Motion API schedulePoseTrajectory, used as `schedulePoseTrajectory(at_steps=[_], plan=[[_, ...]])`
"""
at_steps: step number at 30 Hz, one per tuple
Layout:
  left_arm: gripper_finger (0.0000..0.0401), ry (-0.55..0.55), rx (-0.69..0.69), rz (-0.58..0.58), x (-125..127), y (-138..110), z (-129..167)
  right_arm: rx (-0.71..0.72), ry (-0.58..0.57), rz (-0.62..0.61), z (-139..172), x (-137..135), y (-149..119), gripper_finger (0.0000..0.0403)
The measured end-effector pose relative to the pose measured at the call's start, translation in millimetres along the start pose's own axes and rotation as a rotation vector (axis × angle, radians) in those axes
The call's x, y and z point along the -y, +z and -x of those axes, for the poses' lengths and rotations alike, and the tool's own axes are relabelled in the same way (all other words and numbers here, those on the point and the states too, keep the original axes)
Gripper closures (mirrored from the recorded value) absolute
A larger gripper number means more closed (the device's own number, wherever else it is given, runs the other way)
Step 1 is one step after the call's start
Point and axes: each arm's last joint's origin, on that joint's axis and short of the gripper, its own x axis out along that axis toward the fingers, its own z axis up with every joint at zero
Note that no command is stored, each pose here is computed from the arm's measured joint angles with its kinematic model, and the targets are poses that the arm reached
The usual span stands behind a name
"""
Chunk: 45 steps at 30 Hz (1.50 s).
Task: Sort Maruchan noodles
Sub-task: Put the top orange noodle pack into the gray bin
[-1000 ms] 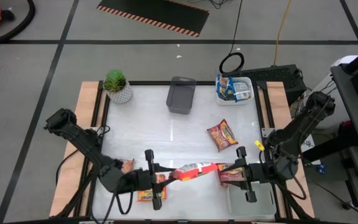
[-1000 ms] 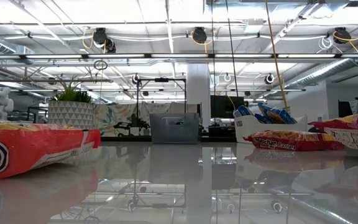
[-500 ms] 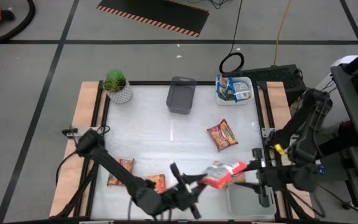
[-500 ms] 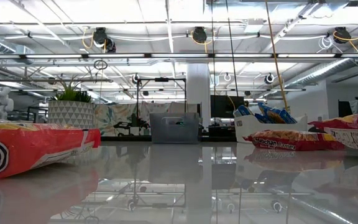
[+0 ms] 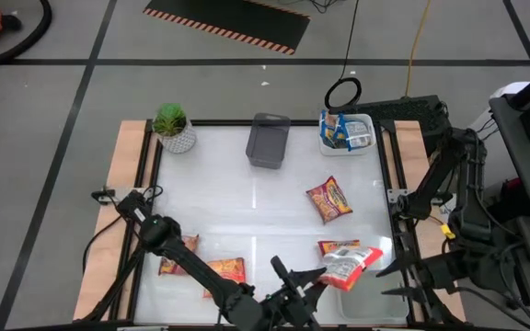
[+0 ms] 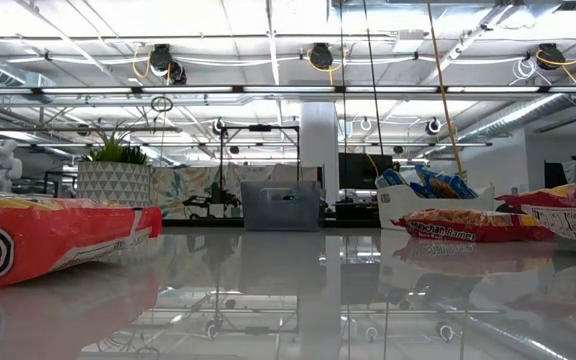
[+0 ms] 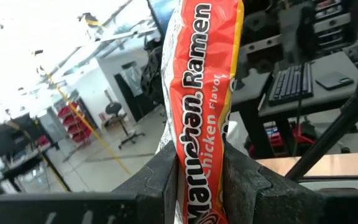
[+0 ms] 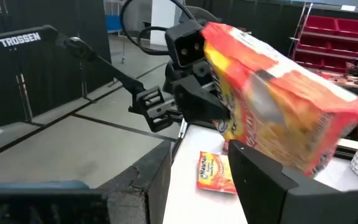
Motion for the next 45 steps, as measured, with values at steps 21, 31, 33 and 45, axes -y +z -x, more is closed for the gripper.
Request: schedulePoseTrajectory(at_steps=[21,31,33,45], plan=[[0.0304,0.048,-0.162,0.074,12,-24,2,-0.049,-0.217,0.427,-15,-17,-18,0.0247],[0.0304,0.120,-0.232,-0.102,14,-30,8,-0.020,-0.277,0.233,-39,4,-7,0.0247],[0.0304,0.135,-0.247,-0.162,15,-30,12,-0.010,-0.245,0.200,-41,4,-5,0.0247],[0.0304,0.220,-0.330,-0.404,16,-36,22,0.034,-0.034,-0.159,-68,21,1,0.0247]])
